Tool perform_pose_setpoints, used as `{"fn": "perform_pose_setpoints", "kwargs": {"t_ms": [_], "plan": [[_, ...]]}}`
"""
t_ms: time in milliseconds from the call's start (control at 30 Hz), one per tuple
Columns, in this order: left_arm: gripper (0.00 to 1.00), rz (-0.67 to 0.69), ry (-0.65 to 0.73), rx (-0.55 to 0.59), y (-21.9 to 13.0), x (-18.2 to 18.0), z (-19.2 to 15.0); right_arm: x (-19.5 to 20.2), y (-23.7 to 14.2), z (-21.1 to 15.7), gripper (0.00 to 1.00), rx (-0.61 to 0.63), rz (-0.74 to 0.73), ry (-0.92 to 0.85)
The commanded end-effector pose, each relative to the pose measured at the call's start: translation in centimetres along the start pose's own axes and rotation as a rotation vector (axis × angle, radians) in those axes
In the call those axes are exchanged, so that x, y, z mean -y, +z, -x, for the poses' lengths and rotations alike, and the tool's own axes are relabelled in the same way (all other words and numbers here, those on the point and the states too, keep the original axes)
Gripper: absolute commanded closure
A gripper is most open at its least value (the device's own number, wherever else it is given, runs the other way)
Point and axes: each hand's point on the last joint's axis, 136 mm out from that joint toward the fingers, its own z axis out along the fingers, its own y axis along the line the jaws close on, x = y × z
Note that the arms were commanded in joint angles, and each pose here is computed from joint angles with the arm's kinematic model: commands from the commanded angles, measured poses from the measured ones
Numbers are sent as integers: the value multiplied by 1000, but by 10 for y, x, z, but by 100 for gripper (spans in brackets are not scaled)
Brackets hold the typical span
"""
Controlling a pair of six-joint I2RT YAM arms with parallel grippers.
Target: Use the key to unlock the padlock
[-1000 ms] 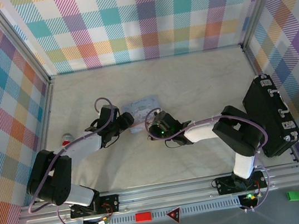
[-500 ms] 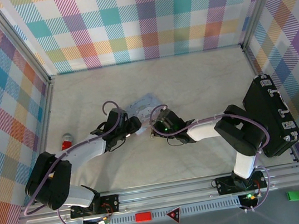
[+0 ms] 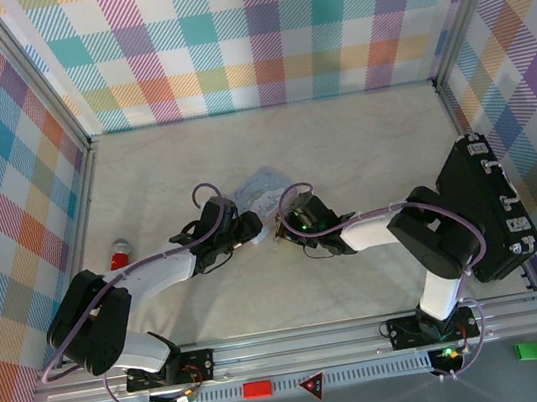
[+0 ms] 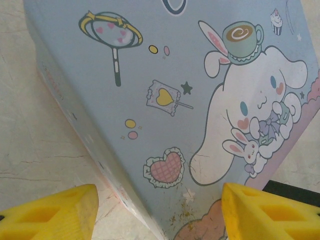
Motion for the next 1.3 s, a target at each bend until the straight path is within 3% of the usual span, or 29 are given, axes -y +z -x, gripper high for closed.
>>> {"fn": "perform_pose_setpoints", "kwargs": {"t_ms": [0,433,1267], "plan": [[36,118,9,-127,4,-36,-39,-1,0,9,100,20,11,49],[36,118,-6,-126,5,-36,-39,-35,-7,16,100,1,71,66],[36,106,-15,-128,8,-33,-41,-34,-6,34,100,81,38,247]]}}
